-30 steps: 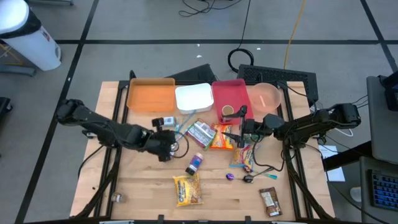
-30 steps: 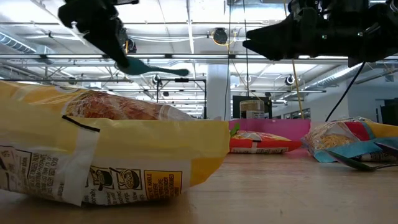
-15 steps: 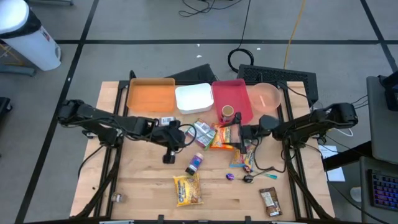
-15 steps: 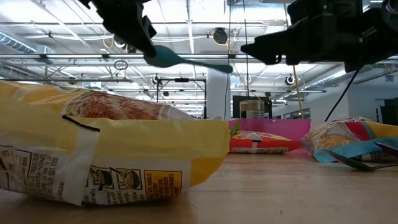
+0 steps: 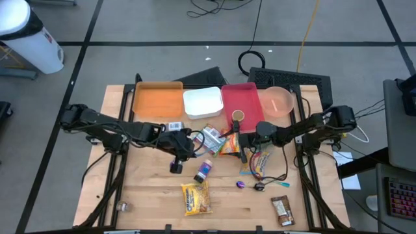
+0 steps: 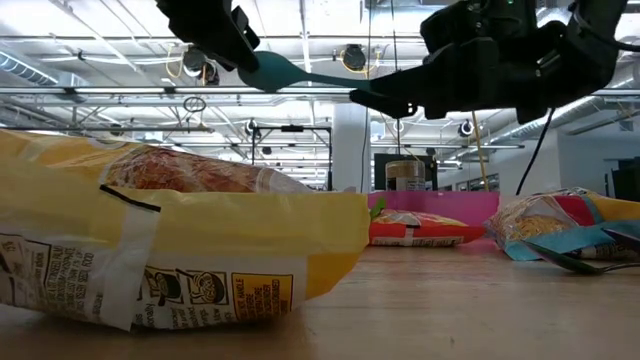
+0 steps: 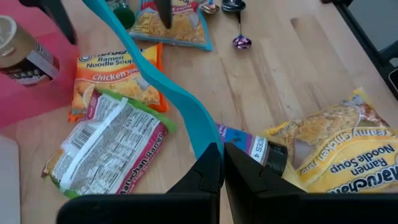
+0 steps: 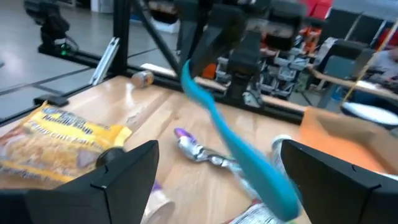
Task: Pick & Place Food Item
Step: Put the blue baby spoon into the orange bin
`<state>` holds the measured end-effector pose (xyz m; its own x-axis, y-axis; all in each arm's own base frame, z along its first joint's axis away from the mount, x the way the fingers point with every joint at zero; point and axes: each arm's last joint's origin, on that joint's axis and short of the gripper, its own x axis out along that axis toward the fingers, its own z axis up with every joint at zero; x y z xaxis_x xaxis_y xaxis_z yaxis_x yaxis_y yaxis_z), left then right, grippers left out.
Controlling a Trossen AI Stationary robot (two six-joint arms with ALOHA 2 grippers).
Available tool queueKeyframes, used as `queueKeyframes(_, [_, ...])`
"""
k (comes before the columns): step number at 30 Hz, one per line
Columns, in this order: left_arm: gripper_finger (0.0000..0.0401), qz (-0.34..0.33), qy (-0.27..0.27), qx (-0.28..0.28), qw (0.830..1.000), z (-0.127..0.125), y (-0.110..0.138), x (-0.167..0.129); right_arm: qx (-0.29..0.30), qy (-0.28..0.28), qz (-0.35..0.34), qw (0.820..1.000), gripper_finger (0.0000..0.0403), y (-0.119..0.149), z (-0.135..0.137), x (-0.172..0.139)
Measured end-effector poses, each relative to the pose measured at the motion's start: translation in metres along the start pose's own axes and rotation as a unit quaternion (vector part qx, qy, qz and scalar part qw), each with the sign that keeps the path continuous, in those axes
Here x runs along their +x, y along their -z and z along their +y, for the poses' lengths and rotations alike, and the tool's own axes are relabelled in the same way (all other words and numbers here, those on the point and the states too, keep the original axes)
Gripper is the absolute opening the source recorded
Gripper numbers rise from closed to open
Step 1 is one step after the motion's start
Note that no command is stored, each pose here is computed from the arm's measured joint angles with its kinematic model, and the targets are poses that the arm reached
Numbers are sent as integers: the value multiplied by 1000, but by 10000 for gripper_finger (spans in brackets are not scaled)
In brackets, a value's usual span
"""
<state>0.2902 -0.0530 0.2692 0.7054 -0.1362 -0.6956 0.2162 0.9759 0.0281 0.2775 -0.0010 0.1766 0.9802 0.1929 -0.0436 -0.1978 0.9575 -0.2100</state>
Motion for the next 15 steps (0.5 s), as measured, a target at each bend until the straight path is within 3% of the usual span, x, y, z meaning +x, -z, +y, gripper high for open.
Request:
queueKeyframes(7, [10, 4, -3, -1, 1000, 0, 1, 0, -1, 4, -4, 1000, 308, -1, -1, 1])
queueKeyframes(15, [10, 2, -4, 0, 1000, 0, 0, 0, -2, 5, -9, 1000, 240, -2, -1, 1])
